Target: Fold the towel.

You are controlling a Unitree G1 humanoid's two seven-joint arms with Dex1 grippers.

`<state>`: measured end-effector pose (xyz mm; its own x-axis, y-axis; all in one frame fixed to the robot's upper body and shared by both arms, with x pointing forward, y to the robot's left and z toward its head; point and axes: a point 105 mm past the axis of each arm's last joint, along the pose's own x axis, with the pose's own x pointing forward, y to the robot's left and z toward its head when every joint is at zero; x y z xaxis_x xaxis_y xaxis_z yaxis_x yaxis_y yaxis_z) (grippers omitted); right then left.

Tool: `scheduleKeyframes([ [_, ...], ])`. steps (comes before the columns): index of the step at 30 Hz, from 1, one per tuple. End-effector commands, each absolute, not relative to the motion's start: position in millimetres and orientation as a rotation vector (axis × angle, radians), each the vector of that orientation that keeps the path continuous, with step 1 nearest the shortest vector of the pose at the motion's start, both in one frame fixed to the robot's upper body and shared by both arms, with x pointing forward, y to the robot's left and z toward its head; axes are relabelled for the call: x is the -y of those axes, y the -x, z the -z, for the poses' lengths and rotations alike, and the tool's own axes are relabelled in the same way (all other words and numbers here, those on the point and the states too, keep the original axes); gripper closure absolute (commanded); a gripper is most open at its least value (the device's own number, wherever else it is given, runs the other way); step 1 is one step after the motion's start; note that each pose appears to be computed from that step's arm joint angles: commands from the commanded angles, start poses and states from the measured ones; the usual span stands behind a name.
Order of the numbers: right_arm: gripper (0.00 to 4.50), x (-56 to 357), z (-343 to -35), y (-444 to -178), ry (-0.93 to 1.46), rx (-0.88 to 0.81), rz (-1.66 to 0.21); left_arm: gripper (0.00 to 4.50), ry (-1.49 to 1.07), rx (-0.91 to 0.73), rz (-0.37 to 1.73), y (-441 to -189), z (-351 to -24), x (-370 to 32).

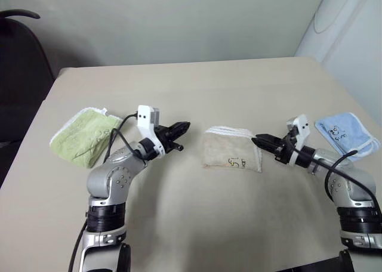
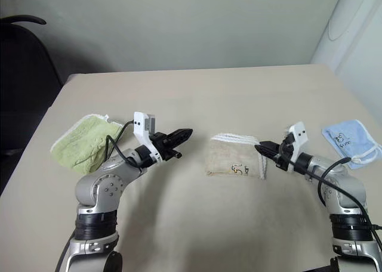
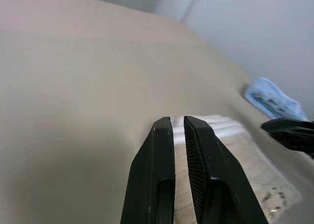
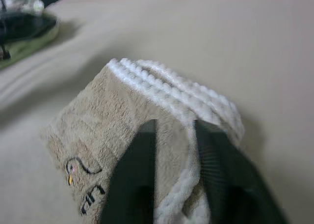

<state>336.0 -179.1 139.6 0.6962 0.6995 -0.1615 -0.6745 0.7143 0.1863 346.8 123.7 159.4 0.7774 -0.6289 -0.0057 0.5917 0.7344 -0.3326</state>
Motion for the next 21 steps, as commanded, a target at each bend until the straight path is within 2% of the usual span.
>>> scheduleKeyframes([
  [1, 1.93, 184.9, -145.1, -340.1, -0.204, -0.231, -0.764, 4.02, 0.326, -0.091, 0.662, -340.1, -165.9, -126.9],
  [6, 0.10, 189.3, -134.0, -348.4, -0.259, -0.294, -0.744, 4.02, 0.335, -0.107, 0.627, -331.7, -157.1, -133.3],
  [11, 0.04, 186.0, -121.1, -356.7, -0.256, -0.347, -0.755, 4.02, 0.356, -0.097, 0.600, -327.9, -157.3, -137.5],
  [21, 0.04, 146.9, -111.3, -358.1, -0.273, -0.413, -0.909, 4.02, 0.366, -0.097, 0.595, -326.6, -156.8, -133.9],
])
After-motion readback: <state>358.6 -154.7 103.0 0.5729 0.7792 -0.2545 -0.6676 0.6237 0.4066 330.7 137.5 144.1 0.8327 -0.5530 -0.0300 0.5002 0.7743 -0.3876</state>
